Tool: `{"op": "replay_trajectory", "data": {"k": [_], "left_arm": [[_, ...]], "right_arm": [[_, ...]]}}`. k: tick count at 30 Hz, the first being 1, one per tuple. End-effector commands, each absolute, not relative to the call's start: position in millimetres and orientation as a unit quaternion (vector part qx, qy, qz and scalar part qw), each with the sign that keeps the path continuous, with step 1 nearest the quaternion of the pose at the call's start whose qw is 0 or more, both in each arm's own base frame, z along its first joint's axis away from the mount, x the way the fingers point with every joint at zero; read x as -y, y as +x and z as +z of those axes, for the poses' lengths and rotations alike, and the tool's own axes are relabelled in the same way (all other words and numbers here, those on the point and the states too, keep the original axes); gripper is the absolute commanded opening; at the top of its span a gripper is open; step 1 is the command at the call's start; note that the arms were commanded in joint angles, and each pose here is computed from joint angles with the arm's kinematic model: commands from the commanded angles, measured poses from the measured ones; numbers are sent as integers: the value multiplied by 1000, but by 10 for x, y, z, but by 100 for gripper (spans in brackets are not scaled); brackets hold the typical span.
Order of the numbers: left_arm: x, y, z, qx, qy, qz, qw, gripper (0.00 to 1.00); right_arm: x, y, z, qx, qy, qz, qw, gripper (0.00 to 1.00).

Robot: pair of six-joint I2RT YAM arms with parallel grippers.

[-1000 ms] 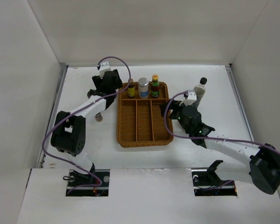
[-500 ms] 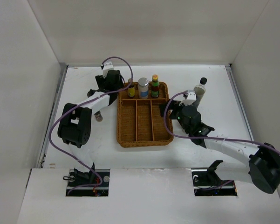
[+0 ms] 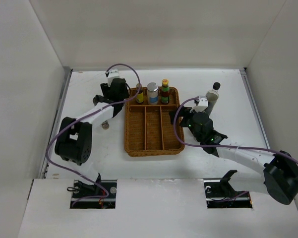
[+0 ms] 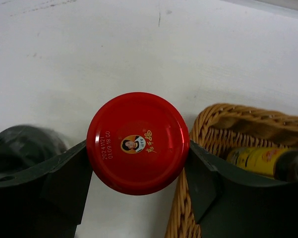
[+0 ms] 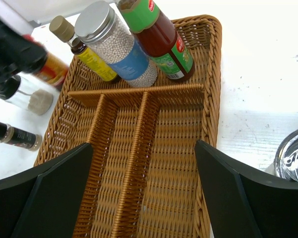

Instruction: Organize the condiment bottles

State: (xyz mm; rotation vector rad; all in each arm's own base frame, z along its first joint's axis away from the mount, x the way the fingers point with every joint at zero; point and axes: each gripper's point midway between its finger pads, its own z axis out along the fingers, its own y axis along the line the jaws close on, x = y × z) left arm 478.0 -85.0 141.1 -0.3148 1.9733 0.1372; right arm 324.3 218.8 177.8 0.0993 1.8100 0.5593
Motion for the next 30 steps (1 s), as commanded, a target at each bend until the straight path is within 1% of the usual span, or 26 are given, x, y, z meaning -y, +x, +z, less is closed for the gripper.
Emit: {"op": "replay_trajectory", "data": {"k": [1,5,7,14,19,24,30], "left_arm": [[858,4610,2630,-735,-164,19,657,35],[949,4318,2878,-719,-156,3,677,35],[1051,4192,2900,-719,-146,-13,679,35],[1556,3865,2671,-747,-95,-63,655,35],[1763,3774,2541,-755,-75,-79,646,35],[1964,3786,2355,-765,-55,-100,633,35],[1988,3888,2071,-777,-53,-89,621,36]], "right_arm": [[-2274,3287,2113,-744,47,272,609,91],[-2270,3279,2117,-743,49,274,608,91],[-2258,3271,2149,-740,49,275,612,91],[-2229,3258,2183,-737,53,275,616,91],[-2209,3254,2189,-735,54,275,617,91],[-2204,3261,2168,-737,55,276,614,91],[-2208,3266,2149,-739,55,275,613,91]]}}
